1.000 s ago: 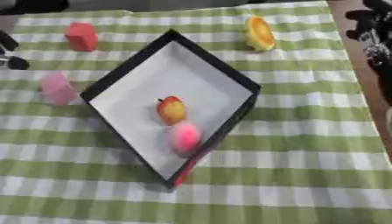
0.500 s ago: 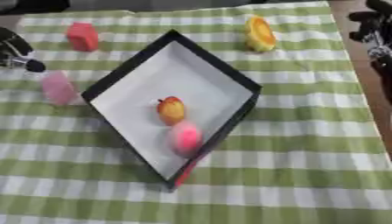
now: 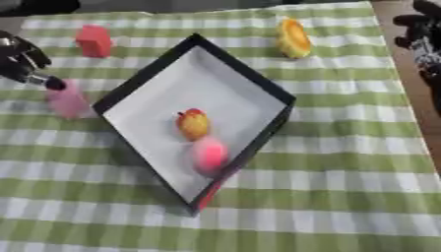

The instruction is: Pick up objects on the table and place them in the box.

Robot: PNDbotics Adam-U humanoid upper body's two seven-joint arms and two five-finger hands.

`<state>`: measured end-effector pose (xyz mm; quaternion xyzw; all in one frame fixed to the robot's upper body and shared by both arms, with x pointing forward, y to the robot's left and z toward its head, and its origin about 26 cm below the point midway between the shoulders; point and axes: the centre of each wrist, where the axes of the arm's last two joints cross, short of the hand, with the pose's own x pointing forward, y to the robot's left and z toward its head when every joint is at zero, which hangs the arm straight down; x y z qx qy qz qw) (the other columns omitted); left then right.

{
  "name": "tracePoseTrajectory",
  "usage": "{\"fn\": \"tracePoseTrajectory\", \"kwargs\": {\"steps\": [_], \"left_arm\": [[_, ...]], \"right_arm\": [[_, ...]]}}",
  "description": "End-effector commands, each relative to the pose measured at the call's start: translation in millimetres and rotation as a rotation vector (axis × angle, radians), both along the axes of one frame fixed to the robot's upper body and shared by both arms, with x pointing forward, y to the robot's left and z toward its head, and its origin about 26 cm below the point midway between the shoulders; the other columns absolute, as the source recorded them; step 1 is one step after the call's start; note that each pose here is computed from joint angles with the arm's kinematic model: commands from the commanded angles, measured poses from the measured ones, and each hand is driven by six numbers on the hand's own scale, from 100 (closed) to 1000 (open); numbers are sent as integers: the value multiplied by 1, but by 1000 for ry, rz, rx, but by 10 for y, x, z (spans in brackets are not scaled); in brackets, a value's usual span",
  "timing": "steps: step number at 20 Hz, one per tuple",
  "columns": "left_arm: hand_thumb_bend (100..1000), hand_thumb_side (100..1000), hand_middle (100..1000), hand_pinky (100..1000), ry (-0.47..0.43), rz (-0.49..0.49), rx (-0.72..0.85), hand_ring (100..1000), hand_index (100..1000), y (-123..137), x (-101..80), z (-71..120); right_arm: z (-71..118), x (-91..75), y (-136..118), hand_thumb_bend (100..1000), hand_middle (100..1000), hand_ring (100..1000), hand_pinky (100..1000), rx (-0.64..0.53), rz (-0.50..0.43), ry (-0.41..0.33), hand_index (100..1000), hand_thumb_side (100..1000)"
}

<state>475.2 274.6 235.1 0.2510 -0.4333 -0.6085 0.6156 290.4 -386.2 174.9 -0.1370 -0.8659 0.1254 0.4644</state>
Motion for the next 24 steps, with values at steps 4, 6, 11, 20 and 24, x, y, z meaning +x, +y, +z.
{"fn": "tracePoseTrajectory", "kwargs": {"steps": [4,6,11,20,24], "left_arm": [[830,518,748,813,-33,0,52,813,816,-26,31,18],[834,506,742,806,-39,3,74,809,811,-45,48,-25],[790,455,724,783,-49,-11,106,794,798,-86,83,-104],[587,351,666,718,-48,-54,112,739,745,-172,76,-119],[492,267,647,705,-42,-61,112,719,712,-196,55,-111]], "right_arm": [[78,0,-18,100,770,965,873,-22,5,-15,924,611],[74,1,-16,100,770,966,873,-22,6,-13,924,612],[67,5,-12,100,770,966,873,-21,8,-11,925,614],[58,6,-8,100,770,966,874,-22,11,-7,925,615],[54,6,-14,100,771,966,874,-22,9,-5,925,615]]}}
